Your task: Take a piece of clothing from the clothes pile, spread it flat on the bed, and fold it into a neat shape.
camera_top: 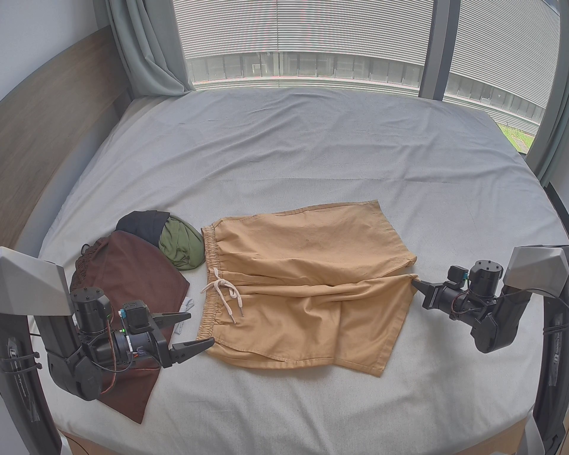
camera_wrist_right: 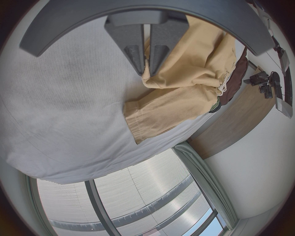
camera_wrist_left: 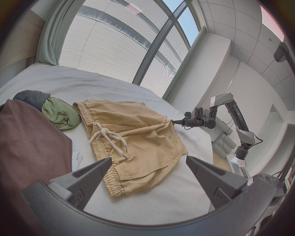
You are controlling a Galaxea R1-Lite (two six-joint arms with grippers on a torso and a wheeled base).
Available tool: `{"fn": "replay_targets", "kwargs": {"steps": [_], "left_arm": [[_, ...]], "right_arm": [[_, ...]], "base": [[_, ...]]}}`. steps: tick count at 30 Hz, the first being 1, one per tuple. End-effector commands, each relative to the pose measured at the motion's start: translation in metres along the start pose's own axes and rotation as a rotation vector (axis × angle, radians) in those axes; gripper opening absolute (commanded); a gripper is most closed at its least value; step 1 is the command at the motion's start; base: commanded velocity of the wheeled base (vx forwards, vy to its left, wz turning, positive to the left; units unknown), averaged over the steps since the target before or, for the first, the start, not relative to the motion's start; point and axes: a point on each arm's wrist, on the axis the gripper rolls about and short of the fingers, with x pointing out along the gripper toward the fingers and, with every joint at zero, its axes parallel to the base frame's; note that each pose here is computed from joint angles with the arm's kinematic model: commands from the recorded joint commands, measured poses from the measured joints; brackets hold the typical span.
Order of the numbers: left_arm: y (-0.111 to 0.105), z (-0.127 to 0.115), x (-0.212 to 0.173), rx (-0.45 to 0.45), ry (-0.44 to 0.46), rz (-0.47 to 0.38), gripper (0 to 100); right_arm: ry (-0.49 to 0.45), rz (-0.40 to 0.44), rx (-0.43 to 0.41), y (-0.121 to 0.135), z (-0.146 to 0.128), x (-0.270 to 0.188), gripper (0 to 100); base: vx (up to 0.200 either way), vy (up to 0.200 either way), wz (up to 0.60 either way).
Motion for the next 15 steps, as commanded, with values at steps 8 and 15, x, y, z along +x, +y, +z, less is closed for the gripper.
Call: {"fn": "replay_targets", "kwargs": {"steps": [8,15], "left_arm": [[0.0001,-0.0005,0.0002,-0.001,0.001,0.0,100],[0.0001,-0.0005,0.0002,-0.001,0.001,0.0,100]], "right_arm": [[-0.064,-0.006,-0.023,-0.0017,0.0042,0.0177,0],[-0.07,-0.003,-0.028,-0.002,0.0027,0.0191,0]], "base": [[0.0,0.0,0.0],[0.0,0.0,0.0]]}}
